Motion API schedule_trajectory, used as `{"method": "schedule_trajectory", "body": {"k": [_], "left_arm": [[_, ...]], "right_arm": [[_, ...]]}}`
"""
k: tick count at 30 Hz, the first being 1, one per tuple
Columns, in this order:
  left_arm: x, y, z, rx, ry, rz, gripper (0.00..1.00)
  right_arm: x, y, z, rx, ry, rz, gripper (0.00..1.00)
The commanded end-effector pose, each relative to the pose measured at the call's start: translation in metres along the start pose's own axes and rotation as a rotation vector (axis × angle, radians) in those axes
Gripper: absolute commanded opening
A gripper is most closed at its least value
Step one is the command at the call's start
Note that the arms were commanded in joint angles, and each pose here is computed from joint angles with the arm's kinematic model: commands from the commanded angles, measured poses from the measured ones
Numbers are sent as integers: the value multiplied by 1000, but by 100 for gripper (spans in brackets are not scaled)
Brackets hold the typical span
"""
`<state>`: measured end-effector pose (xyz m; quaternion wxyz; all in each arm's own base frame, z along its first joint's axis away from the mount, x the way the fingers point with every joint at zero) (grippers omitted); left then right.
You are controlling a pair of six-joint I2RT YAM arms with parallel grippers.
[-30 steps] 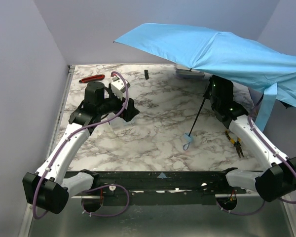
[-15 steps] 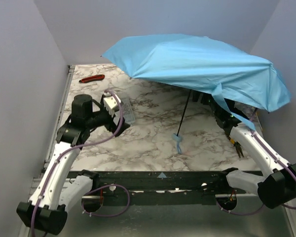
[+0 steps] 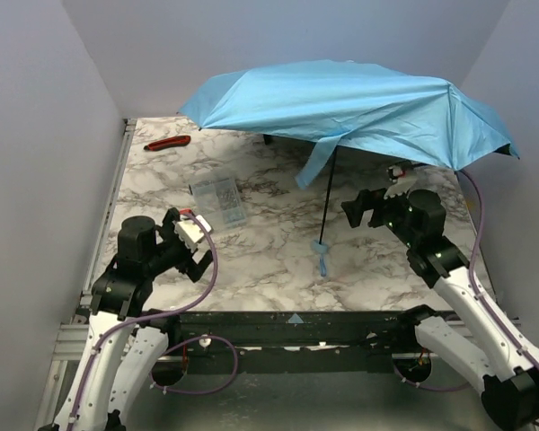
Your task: Open the umbrella
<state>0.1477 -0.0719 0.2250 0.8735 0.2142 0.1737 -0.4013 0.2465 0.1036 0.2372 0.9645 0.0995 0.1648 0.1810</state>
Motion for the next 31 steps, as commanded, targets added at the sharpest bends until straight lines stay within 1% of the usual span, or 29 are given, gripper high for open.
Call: {"method": "schedule_trajectory", "body": {"k": [1, 5, 10, 14, 17, 20, 25, 31], "left_arm": [[-13, 14, -1, -69, 23, 172, 98], [-22, 23, 4, -126, 16, 268, 98], [-38, 36, 7, -215, 67, 376, 98], [-51, 48, 7, -274, 162, 484, 98], [-60, 53, 3, -313, 224, 570, 98], [-64, 54, -6, -286, 259, 614, 98], [-63, 50, -27, -228, 289, 645, 98], [-68, 49, -32, -217, 295, 688, 98]], "right_arm": [[-22, 8, -11, -102, 10, 115, 100], [-38, 2, -11, -201, -17, 95, 100], [-60, -10, -5, -333, -51, 22, 100], [-80, -19, -3, -456, -63, -33, 100], [-97, -30, 7, -493, -100, -144, 100], [-111, -37, 12, -533, -88, -206, 100], [-127, -39, 16, -564, -93, -221, 100], [-135, -38, 21, -594, -107, -224, 100]]}}
Point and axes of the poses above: each gripper's point midway between its finger pads, its own x axis out along the fingers, its own y axis along the line the jaws close on, z = x × y, the point moved 6 cm from there along -x, back along the fingers, and after that the axes turned 4 degrees about x, right-handed, at the moved point
